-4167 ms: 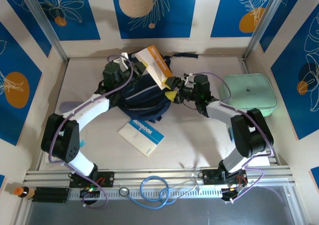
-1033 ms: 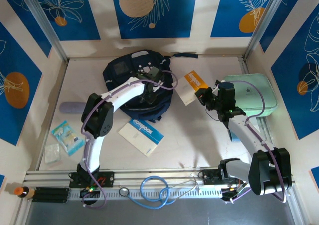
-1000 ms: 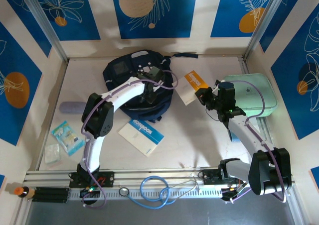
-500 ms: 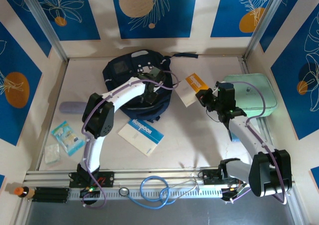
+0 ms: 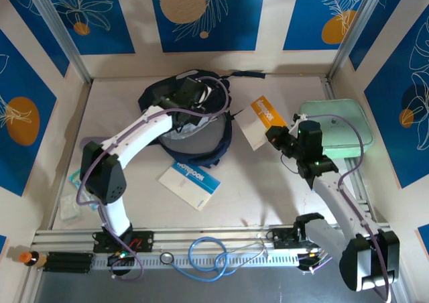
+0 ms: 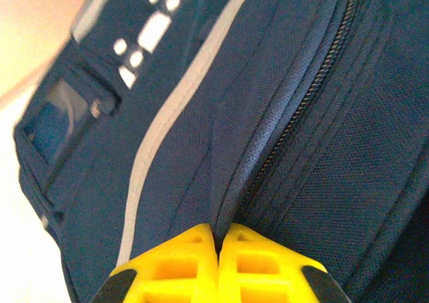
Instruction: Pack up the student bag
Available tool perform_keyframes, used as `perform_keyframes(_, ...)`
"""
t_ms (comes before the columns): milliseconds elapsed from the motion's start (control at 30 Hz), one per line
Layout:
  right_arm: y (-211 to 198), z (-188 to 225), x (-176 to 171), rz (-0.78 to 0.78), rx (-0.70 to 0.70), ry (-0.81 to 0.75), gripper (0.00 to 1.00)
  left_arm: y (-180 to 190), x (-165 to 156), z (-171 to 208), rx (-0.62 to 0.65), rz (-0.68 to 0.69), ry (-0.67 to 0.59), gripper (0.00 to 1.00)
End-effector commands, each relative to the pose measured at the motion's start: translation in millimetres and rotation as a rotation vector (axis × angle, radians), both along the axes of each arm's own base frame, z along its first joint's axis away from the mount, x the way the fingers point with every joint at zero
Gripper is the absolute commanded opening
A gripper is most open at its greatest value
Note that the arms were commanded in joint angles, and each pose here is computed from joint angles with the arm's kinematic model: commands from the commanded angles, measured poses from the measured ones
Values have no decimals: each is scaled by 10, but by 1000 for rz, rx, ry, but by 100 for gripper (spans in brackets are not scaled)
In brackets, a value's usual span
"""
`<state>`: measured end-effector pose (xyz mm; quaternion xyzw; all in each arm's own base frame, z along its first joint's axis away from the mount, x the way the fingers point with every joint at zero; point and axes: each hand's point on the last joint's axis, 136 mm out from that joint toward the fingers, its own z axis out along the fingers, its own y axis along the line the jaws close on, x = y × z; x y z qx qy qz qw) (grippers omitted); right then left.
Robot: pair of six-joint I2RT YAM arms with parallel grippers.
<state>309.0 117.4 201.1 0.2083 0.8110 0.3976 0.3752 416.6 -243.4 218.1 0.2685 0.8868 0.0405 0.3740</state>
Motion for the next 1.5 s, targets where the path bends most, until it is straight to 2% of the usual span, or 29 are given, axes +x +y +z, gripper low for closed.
perform_keyframes(0,177,48,-103,73,37,-56,0,-186,48,527,-154,-54,-157,0)
perform_keyframes(167,434,-86,-171,125,97,-18,0,-271,51,687,-220,-74,-197,0)
perform_keyframes(367,821,-29,-44,189,152,-26,0,-333,63,730,-253,-87,-201,0)
perform_keyframes(700,1264,-114,585,192,144,-6,0,-374,23,998,-331,-87,-223,0)
perform_keyframes(900,1449,-440,1003,112,156,113,0,-373,13,1049,-341,-92,-232,0)
perform_keyframes(1100,1671,-718,1314,54,142,135,0,-391,12,1091,-373,-83,-232,0)
perform_keyframes(1300,1805,-971,1488,18,178,184,0,-445,6,1210,-409,-102,-241,0)
perform_keyframes(1467,1957,-986,1537,45,239,155,1,-453,28,1145,-403,-98,-231,0)
